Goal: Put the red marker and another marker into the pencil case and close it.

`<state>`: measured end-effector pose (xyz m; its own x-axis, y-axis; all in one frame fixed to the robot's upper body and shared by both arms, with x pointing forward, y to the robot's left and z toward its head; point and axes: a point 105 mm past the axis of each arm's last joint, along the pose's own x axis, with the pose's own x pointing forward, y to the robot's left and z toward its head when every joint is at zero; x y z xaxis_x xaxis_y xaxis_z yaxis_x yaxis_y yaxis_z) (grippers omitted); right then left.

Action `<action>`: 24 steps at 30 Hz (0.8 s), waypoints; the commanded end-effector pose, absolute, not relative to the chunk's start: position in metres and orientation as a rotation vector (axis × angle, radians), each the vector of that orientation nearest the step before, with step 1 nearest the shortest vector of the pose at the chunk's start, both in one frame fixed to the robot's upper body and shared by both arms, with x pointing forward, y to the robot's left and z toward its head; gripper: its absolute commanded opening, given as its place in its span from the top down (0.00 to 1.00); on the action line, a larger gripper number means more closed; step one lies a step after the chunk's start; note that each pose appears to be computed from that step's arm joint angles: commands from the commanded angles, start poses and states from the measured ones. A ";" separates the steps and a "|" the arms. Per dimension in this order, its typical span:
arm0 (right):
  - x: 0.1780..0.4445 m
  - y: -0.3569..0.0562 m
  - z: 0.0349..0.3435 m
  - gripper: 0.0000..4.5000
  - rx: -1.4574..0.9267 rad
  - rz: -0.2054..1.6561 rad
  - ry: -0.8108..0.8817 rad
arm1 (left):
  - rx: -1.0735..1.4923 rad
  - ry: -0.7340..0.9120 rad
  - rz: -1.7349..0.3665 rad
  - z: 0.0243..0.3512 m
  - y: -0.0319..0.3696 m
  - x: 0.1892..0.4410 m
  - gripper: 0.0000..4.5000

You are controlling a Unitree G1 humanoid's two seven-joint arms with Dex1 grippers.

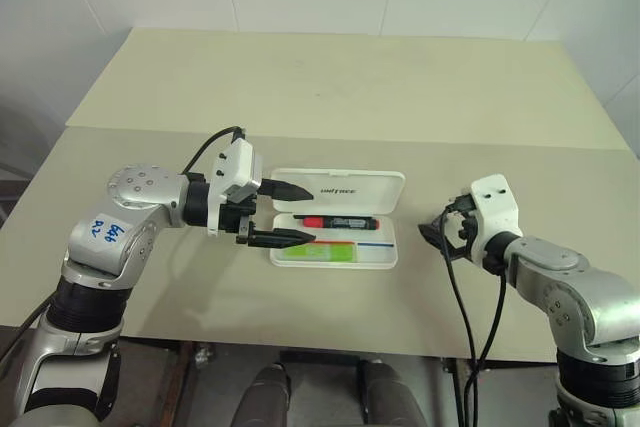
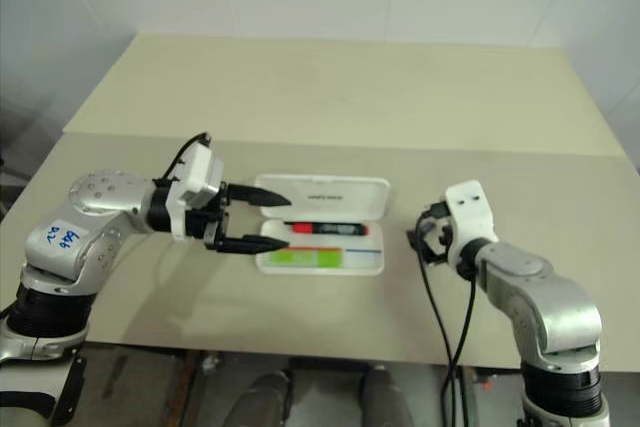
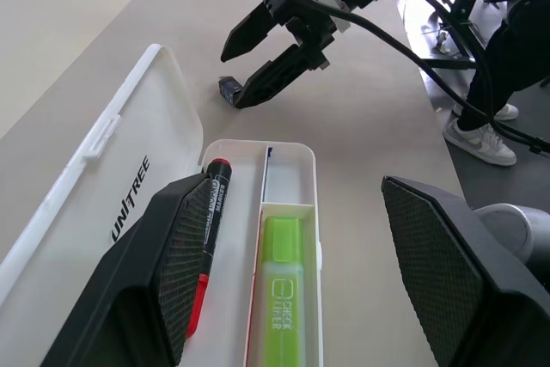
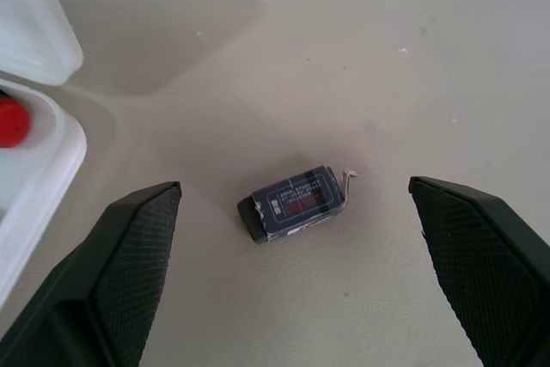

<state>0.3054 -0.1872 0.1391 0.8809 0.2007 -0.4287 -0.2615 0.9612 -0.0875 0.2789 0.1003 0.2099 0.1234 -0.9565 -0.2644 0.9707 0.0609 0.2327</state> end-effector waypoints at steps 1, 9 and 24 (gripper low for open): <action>0.302 -0.185 0.152 0.00 -0.121 0.198 0.409 | 0.399 0.005 -1.479 0.217 0.098 0.274 0.25; 0.302 -0.177 0.152 0.00 -0.045 0.140 0.445 | 0.401 0.005 -1.484 0.217 0.097 0.273 0.25; 0.306 -0.179 0.144 0.30 0.019 0.012 0.457 | 0.393 0.004 -1.489 0.217 0.095 0.270 0.24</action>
